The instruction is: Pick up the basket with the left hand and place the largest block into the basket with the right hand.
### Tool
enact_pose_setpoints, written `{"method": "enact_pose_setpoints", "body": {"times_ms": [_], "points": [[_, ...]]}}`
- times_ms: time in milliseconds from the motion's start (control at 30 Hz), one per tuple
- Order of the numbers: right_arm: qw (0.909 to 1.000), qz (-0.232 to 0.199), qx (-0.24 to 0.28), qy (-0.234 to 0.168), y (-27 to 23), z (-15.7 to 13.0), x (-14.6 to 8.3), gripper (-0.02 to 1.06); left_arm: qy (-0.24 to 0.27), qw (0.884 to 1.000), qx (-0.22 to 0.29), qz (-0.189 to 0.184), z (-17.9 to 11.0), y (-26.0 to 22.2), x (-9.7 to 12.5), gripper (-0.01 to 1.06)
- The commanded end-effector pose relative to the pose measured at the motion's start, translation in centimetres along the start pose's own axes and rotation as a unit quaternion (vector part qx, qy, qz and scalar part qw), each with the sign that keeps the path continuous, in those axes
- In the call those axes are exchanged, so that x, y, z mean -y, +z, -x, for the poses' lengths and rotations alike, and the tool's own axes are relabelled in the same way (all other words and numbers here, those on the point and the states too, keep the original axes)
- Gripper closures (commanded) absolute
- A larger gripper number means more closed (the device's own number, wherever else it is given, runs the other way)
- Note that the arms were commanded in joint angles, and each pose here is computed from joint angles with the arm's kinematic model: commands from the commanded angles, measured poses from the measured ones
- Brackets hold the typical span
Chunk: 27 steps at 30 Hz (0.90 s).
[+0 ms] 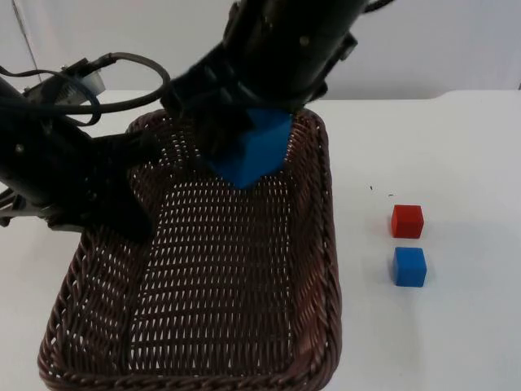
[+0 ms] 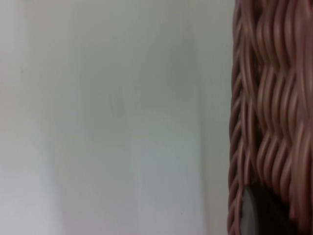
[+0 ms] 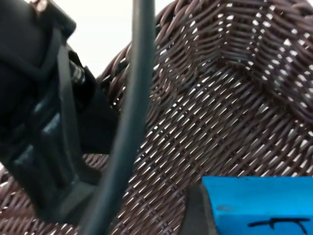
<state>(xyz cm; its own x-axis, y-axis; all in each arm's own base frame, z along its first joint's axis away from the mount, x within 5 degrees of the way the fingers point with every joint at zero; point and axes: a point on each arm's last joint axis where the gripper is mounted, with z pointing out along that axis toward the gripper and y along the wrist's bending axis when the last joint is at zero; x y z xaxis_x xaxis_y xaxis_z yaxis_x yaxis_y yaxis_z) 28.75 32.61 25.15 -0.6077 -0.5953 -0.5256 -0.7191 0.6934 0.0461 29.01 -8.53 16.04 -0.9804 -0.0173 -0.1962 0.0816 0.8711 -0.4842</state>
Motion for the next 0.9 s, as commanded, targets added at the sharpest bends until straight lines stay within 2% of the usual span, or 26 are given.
{"method": "enact_pose_setpoints", "body": {"times_ms": [0, 300, 667, 867], "points": [[0.9998, 0.003, 0.020, -0.003, 0.1, -0.1, -0.2, 1.05, -0.003, 1.000, 0.004, -0.009, 0.0, -0.4, 0.5, 1.05], [0.9997, 0.003, 0.025, -0.001, 1.5, -1.4, -0.1, 1.05, -0.003, 1.000, 0.004, -0.009, 0.0, -0.4, 0.5, 1.05], [0.9997, 0.001, -0.023, 0.002, 5.2, -3.0, 0.0, 1.05, -0.003, 1.000, 0.004, -0.009, 0.0, -0.4, 0.5, 1.05], [0.9997, 0.001, -0.024, 0.002, 5.4, -3.0, 0.0, 1.04, -0.003, 1.000, 0.004, -0.009, 0.0, -0.4, 0.5, 1.05]]}}
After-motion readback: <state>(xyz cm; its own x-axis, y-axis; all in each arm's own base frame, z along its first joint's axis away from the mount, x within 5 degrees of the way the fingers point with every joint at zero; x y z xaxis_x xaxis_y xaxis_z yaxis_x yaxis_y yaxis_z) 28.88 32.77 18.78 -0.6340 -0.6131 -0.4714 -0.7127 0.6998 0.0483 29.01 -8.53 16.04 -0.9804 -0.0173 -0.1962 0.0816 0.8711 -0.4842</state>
